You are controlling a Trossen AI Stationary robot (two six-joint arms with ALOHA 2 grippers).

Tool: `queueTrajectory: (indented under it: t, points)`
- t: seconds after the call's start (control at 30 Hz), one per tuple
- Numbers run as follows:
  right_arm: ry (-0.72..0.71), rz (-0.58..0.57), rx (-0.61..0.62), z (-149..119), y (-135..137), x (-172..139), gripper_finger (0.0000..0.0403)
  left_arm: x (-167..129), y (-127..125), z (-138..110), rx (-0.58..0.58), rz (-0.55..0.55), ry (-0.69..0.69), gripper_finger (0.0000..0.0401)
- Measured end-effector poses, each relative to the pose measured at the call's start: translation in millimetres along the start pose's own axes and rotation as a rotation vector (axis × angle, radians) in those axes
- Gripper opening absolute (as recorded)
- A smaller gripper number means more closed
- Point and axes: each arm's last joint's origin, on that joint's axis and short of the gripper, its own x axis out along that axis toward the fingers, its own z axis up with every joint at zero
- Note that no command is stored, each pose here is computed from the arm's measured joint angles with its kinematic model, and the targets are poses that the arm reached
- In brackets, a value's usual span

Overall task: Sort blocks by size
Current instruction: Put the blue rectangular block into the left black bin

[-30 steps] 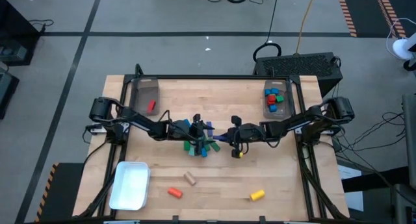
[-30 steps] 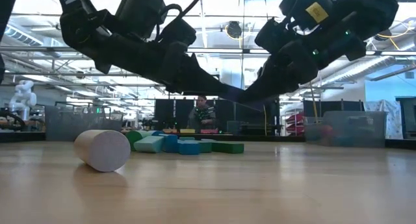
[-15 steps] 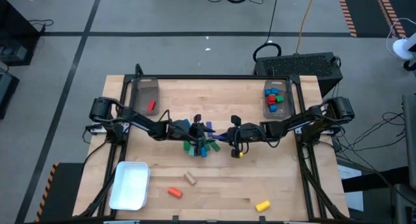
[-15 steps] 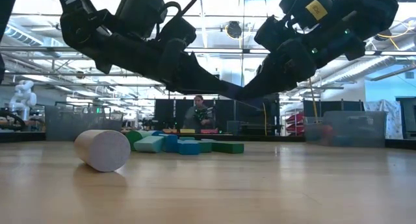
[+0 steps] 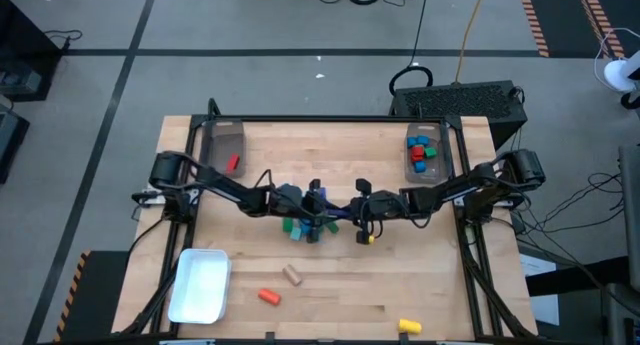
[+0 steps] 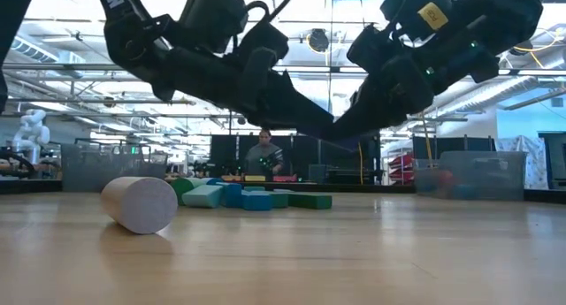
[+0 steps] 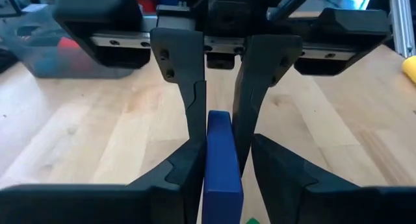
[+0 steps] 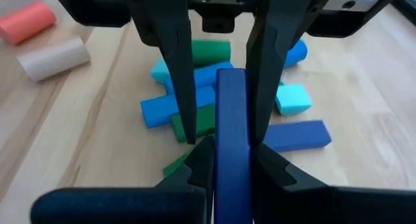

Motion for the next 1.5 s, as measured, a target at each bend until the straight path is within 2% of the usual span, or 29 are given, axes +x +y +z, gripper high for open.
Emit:
queueTrajectory:
  t: [0.27,0.5,0.8,1.23,1.5]
  points:
    - [0.001,0.005,-0.027,-0.6,4.1,-0.5,0.0045,1.7,-0.5,-2.1,0.001,-0.003,0.004,0.0123]
    - [0.000,0.005,-0.031,-0.5,4.2,-0.5,0.0045,1.7,-0.3,-2.3,0.009,-0.003,0.006,0.0064]
    - [0.000,0.006,-0.028,-0.5,4.3,-0.5,0.0048,1.7,-0.4,-2.4,0.006,-0.012,0.006,0.0063]
    - [-0.008,0.002,-0.036,0.6,4.1,-0.8,0.0098,-0.4,-0.5,0.3,-0.002,-0.017,0.009,0.0063]
    - [0.016,-0.050,-0.036,-0.6,2.3,-1.0,0.0100,-11.2,1.9,9.8,0.000,0.057,0.064,0.0063]
